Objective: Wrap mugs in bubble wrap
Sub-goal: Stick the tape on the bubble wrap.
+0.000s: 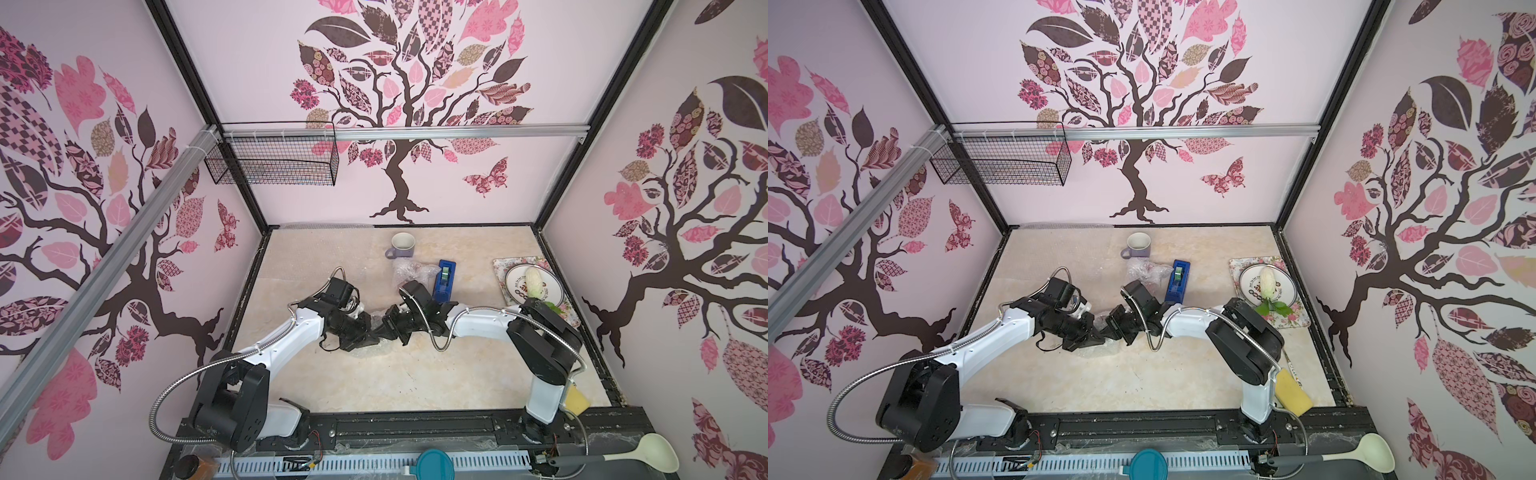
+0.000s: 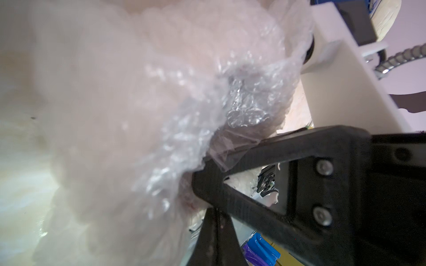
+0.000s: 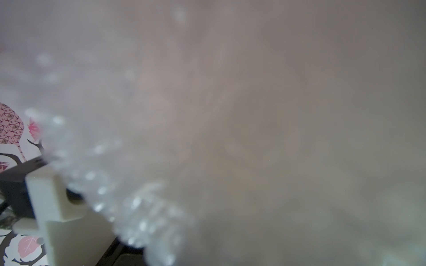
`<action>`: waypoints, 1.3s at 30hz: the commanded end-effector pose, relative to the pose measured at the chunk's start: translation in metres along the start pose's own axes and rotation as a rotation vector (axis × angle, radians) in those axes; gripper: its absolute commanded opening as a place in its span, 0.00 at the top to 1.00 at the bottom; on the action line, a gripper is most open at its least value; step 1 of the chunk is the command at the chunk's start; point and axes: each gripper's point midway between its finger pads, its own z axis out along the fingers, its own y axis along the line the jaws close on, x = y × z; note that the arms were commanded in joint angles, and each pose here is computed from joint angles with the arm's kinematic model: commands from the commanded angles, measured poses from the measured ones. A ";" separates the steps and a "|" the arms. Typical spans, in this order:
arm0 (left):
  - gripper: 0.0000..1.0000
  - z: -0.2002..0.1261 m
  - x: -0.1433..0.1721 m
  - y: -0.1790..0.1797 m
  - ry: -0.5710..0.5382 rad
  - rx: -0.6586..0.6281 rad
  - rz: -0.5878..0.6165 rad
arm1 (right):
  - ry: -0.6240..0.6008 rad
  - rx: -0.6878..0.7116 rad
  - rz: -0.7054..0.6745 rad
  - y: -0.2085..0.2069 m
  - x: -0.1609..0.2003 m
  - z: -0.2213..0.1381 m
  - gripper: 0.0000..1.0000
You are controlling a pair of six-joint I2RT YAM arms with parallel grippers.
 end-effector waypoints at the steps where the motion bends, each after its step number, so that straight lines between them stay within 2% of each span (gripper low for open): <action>1: 1.00 0.017 0.006 0.042 0.018 -0.138 -0.041 | -0.061 0.153 0.101 -0.047 -0.016 0.009 0.79; 4: 1.00 0.018 0.007 0.046 0.017 -0.148 -0.044 | -0.064 0.174 0.089 -0.046 -0.014 0.003 0.64; 7: 1.00 0.019 0.010 0.049 0.025 -0.154 -0.045 | -0.063 0.205 0.077 -0.047 -0.013 -0.001 0.58; 14: 1.00 0.018 0.011 0.053 0.023 -0.159 -0.046 | -0.091 0.251 0.065 -0.050 -0.020 -0.022 0.49; 23: 1.00 0.016 0.003 0.046 0.010 -0.143 -0.038 | -0.103 0.266 0.015 -0.028 -0.028 -0.042 0.38; 29: 1.00 0.009 -0.012 0.026 -0.015 -0.105 -0.017 | -0.081 0.280 0.012 -0.025 -0.032 -0.048 0.32; 39: 1.00 -0.009 -0.026 -0.021 -0.039 0.018 0.022 | -0.031 0.227 -0.050 0.012 -0.031 -0.041 0.22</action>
